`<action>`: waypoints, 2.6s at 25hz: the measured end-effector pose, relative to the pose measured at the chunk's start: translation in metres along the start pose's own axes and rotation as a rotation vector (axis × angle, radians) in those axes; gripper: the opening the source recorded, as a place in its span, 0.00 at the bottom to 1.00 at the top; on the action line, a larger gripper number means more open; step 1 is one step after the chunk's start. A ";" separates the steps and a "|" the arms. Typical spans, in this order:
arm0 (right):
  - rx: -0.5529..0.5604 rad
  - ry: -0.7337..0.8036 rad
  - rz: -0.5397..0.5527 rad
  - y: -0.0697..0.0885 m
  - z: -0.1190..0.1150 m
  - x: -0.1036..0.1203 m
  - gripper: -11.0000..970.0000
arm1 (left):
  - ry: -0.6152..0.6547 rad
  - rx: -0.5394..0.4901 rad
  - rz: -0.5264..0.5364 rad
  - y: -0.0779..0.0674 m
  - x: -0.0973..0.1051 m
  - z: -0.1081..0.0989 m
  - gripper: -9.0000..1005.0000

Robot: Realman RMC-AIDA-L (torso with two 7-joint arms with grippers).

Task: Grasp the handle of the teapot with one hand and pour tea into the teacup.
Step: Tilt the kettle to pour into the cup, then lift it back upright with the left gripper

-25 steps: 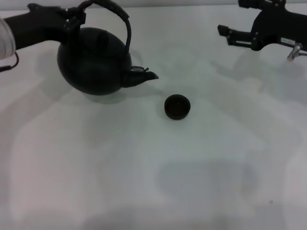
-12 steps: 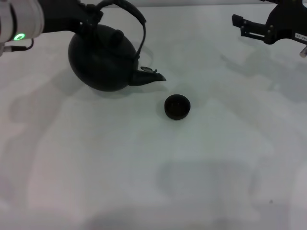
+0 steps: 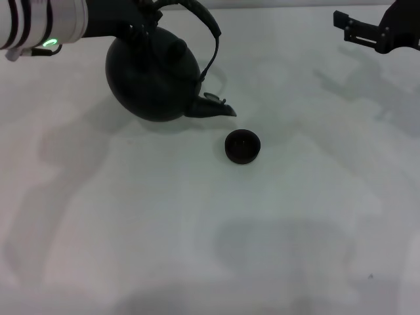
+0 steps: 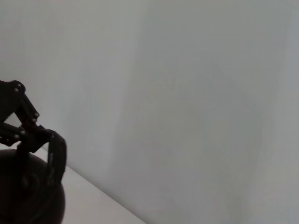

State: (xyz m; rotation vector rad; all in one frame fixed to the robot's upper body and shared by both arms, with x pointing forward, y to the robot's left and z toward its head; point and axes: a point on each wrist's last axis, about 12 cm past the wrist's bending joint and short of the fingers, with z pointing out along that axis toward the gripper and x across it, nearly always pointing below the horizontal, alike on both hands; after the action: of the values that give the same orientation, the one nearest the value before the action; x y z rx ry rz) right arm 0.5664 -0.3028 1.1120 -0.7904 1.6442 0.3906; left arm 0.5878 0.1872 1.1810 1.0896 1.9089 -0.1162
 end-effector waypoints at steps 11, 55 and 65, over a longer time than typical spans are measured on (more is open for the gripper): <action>0.006 -0.004 -0.001 -0.002 0.000 -0.001 0.87 | 0.049 0.008 0.089 -0.009 -0.009 -0.003 0.15; 0.024 -0.007 -0.004 -0.004 0.001 0.004 0.87 | 0.114 0.019 0.316 -0.032 -0.049 0.023 0.14; 0.025 -0.007 -0.004 -0.004 0.002 0.003 0.87 | 0.114 0.017 0.299 -0.032 -0.048 0.022 0.14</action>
State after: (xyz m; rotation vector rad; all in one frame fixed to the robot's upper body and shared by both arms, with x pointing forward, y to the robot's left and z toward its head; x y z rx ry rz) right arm 0.5706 -0.3057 1.1090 -0.7722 1.6376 0.3692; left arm 0.5882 0.1269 1.1935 1.4056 1.8226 0.0994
